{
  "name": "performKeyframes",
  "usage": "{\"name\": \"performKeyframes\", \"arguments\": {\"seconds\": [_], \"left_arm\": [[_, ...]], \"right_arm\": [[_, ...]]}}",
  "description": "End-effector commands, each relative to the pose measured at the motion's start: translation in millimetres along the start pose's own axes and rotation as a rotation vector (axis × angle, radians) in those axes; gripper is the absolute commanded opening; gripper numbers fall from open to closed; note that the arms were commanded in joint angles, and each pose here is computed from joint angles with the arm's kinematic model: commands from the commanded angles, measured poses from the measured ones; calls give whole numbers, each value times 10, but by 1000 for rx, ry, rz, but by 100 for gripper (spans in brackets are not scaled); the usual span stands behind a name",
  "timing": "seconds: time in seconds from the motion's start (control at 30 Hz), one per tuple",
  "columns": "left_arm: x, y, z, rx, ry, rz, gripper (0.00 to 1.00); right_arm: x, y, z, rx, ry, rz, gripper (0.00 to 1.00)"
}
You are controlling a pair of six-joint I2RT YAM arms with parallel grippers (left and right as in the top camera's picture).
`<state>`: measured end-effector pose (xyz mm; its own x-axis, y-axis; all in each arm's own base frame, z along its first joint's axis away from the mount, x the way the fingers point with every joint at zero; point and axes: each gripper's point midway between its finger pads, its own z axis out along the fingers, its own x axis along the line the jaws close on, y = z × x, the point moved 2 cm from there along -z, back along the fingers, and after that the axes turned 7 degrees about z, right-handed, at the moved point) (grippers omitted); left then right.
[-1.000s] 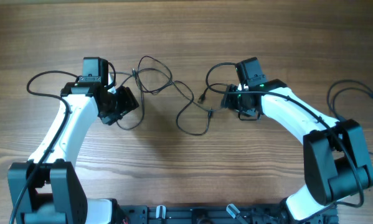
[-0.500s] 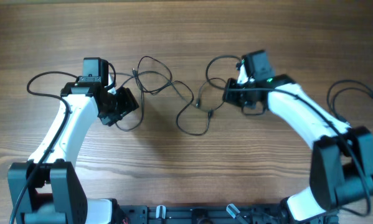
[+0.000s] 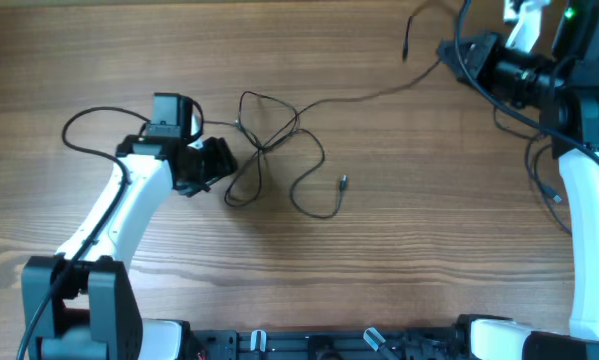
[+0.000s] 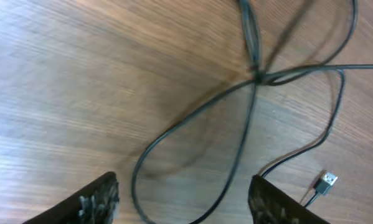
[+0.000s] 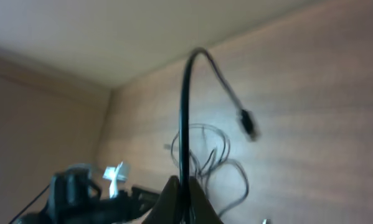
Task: Untangle cables
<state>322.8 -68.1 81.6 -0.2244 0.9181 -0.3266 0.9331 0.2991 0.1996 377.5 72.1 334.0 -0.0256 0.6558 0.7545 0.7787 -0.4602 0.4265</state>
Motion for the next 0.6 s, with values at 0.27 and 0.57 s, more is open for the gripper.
{"name": "performKeyframes", "arguments": {"seconds": [0.27, 0.57], "left_arm": [[-380, 339, 269, -157, -114, -88, 78], [-467, 558, 550, -228, -154, -53, 75]], "right_arm": [[-573, -537, -94, 202, -301, 62, 5], [-555, -622, -86, 236, -304, 55, 5]]}}
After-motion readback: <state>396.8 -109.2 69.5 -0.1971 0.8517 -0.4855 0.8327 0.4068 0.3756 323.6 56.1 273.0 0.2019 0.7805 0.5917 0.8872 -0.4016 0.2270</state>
